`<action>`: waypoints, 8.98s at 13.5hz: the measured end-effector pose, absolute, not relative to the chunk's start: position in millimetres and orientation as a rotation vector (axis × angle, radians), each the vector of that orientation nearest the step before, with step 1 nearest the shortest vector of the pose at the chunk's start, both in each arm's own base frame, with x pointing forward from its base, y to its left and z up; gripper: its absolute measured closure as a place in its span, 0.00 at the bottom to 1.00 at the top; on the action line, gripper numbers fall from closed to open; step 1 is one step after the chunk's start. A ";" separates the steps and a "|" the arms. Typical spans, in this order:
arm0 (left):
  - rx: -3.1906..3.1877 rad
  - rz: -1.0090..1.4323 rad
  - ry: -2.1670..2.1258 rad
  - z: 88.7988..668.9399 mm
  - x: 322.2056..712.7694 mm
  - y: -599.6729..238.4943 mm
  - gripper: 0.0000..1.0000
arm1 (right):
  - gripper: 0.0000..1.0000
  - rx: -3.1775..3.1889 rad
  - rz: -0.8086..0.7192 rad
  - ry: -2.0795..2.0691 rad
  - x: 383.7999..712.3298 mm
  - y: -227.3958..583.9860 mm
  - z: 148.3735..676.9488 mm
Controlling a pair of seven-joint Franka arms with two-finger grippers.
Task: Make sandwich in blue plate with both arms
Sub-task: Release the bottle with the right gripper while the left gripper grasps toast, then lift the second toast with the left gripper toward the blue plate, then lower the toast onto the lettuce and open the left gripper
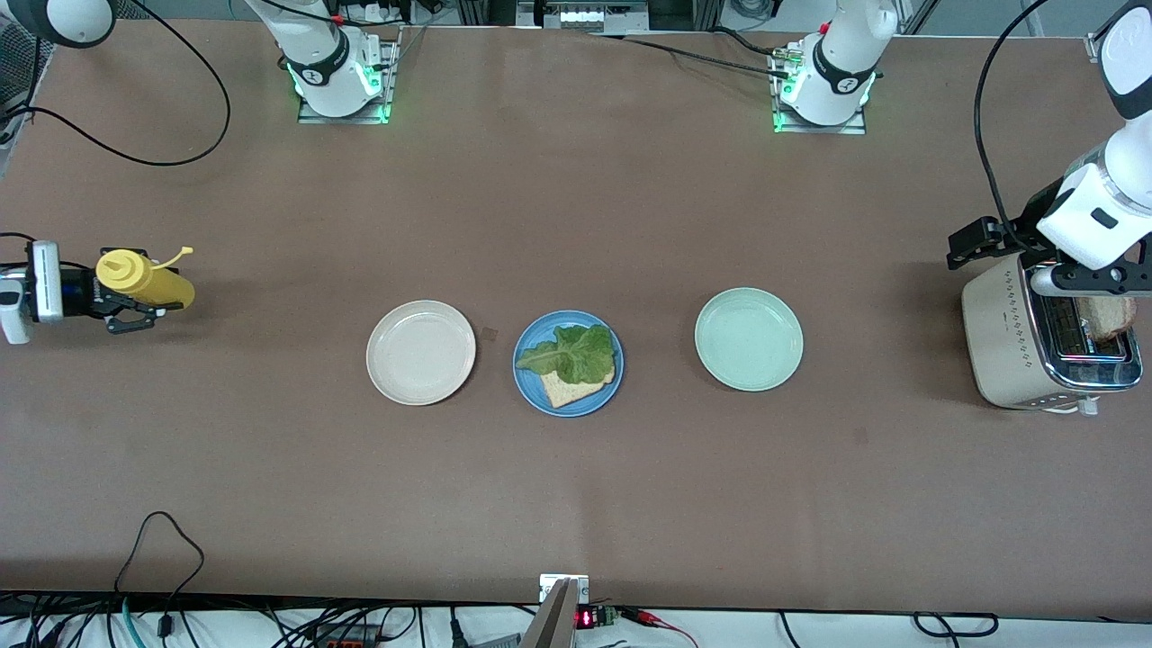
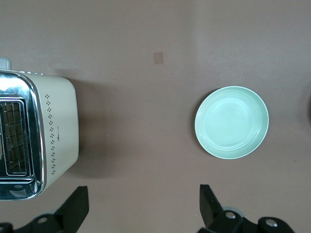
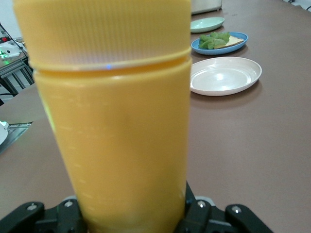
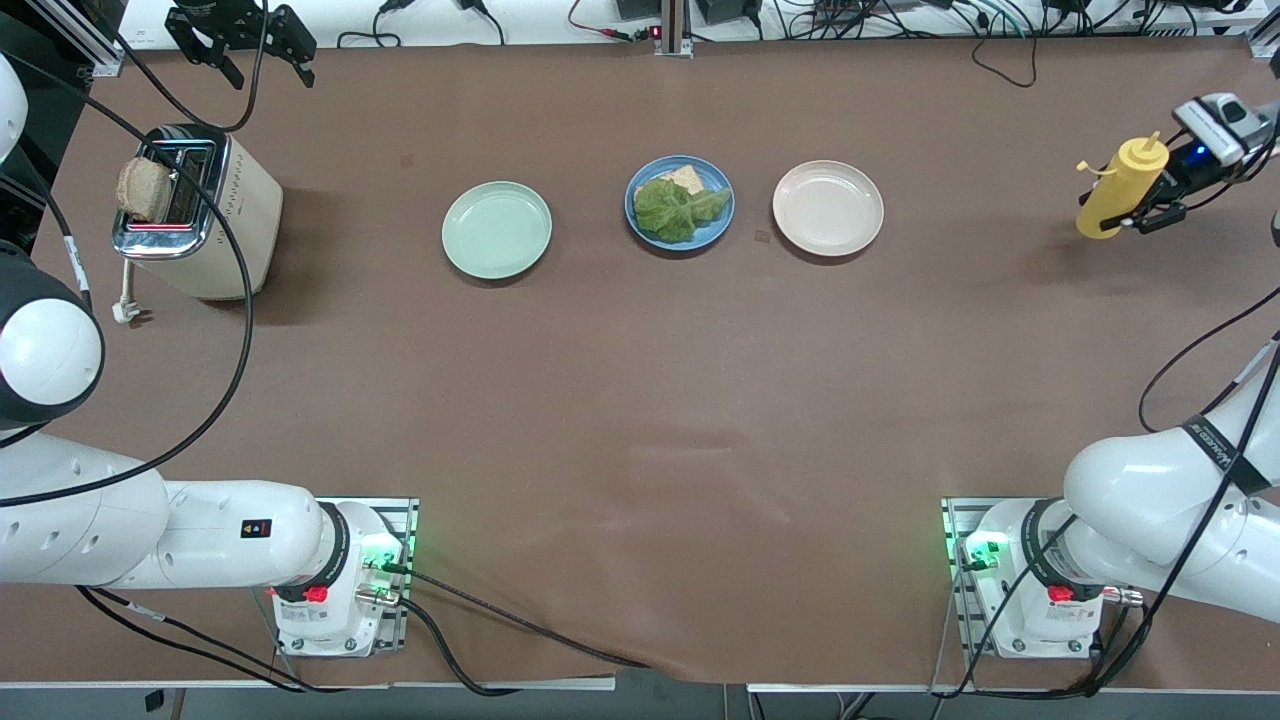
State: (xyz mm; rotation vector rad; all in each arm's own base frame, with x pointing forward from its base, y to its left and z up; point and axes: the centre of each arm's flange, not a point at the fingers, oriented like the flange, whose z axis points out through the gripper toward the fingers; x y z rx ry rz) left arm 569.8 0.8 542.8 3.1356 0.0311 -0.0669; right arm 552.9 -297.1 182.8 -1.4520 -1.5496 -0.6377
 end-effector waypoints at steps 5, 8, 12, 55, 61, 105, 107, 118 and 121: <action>3.136 -0.066 0.026 543.1 569.9 -1.1 0.00 | 0.38 -1.383 -0.726 -1.532 531.7 -301.9 111.9; 3.136 -0.068 0.030 542.5 570.1 0.4 0.00 | 0.38 -1.367 -0.772 -1.545 524.4 -308.6 98.8; 3.134 -0.083 0.092 536.1 573.3 23.6 0.00 | 0.40 -1.365 -0.785 -1.542 523.1 -310.2 97.6; 2.953 -0.303 -0.229 470.8 576.1 317.4 0.90 | 0.00 -2.022 -0.197 -1.248 594.3 -203.8 523.5; 2.812 -0.434 -0.139 538.0 608.4 141.2 0.90 | 0.00 -2.234 0.047 -1.149 608.2 -54.4 585.3; 2.411 -0.252 -0.072 235.3 630.5 -398.3 0.90 | 0.00 -3.071 0.318 -0.265 553.9 -6.5 506.7; 2.409 -0.254 -0.093 222.6 632.7 -391.6 0.90 | 0.00 -3.087 0.336 -0.269 568.6 -5.4 502.7; 2.426 -0.247 -0.067 176.1 639.5 -374.1 0.23 | 0.00 -3.172 0.304 -0.231 578.5 -33.2 527.6; 2.439 -0.156 -0.111 209.2 652.9 -374.6 0.00 | 0.00 -3.175 0.302 -0.209 576.6 -34.2 531.3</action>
